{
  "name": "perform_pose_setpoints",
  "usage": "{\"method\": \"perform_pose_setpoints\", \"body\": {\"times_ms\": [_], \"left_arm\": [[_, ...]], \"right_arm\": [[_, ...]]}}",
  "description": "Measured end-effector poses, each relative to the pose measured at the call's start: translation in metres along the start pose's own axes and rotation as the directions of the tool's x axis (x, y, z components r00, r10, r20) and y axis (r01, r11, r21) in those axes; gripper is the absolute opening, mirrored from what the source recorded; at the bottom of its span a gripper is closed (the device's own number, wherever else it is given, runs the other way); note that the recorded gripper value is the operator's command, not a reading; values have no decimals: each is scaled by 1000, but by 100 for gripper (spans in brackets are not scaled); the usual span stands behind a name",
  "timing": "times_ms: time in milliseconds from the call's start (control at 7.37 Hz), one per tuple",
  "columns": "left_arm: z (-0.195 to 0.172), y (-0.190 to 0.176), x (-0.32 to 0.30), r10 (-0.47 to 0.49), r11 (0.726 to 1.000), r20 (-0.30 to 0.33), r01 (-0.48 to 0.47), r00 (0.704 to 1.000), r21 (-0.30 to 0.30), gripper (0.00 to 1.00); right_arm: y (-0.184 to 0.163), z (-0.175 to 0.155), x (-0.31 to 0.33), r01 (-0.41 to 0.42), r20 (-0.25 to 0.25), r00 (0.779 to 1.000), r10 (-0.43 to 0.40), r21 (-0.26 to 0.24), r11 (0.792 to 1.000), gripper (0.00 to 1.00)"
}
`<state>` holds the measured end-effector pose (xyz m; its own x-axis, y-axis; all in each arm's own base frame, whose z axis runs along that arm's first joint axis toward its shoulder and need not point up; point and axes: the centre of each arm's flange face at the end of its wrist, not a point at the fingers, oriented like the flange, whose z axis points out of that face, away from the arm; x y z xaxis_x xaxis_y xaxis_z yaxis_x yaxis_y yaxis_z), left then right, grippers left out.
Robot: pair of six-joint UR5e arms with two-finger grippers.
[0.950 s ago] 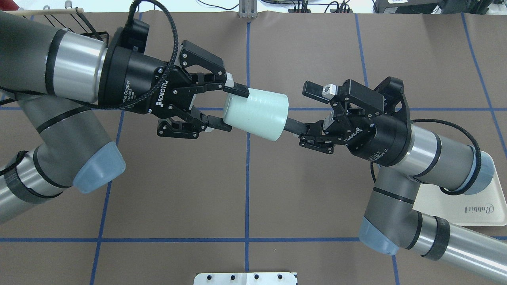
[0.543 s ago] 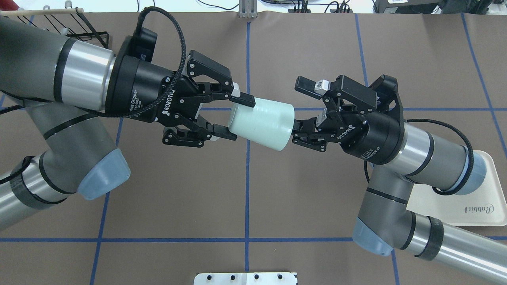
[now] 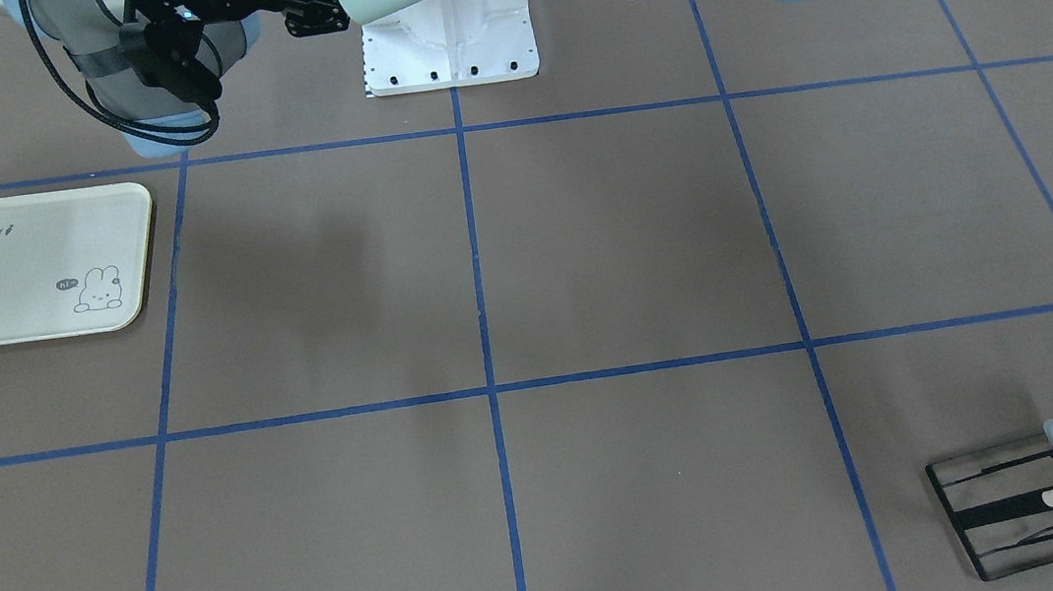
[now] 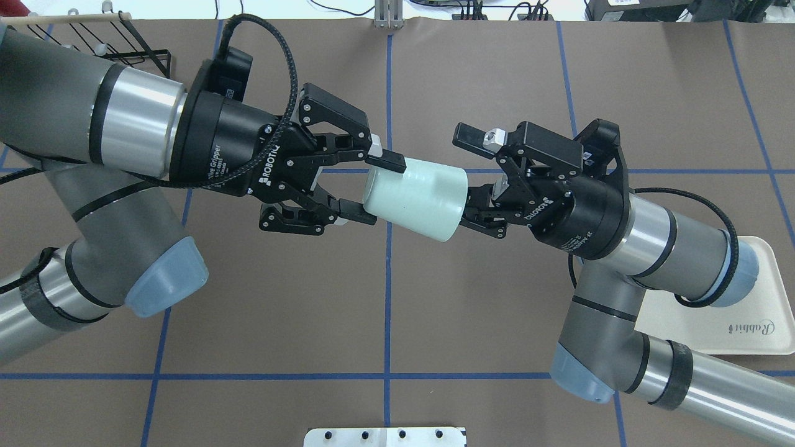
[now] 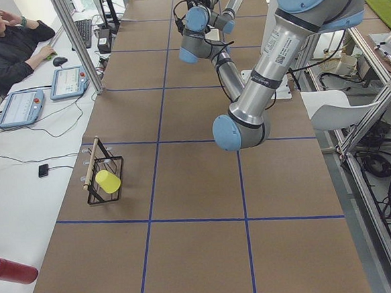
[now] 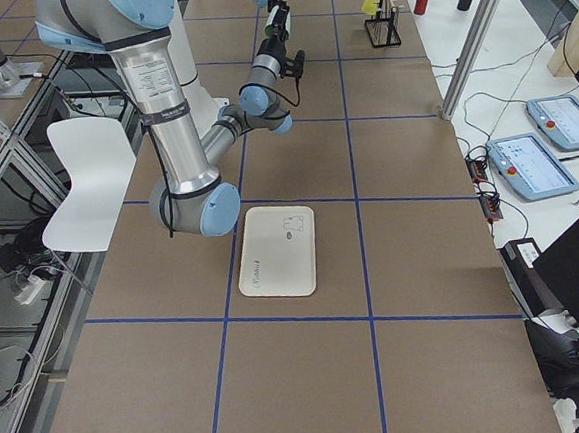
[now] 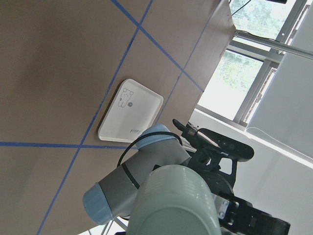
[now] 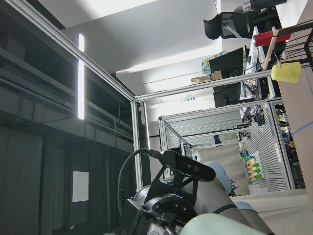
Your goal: Left arm grabs green cup and hands to right arm on tray
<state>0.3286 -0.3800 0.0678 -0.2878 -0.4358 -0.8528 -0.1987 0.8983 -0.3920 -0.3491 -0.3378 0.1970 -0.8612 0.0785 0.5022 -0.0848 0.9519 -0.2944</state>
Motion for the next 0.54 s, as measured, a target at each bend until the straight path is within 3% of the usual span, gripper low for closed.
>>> {"method": "perform_pose_setpoints", "body": {"times_ms": [407,543], "left_arm": [[0,0,0,1,1000,0,-1,1000,0,4],[0,0,0,2,1000,0,-2,1000,0,11]], "right_arm": [[0,0,0,0,1,1000,0,-1,1000,28],[0,0,0,0,0,1000,0,-1,1000,24]]}}
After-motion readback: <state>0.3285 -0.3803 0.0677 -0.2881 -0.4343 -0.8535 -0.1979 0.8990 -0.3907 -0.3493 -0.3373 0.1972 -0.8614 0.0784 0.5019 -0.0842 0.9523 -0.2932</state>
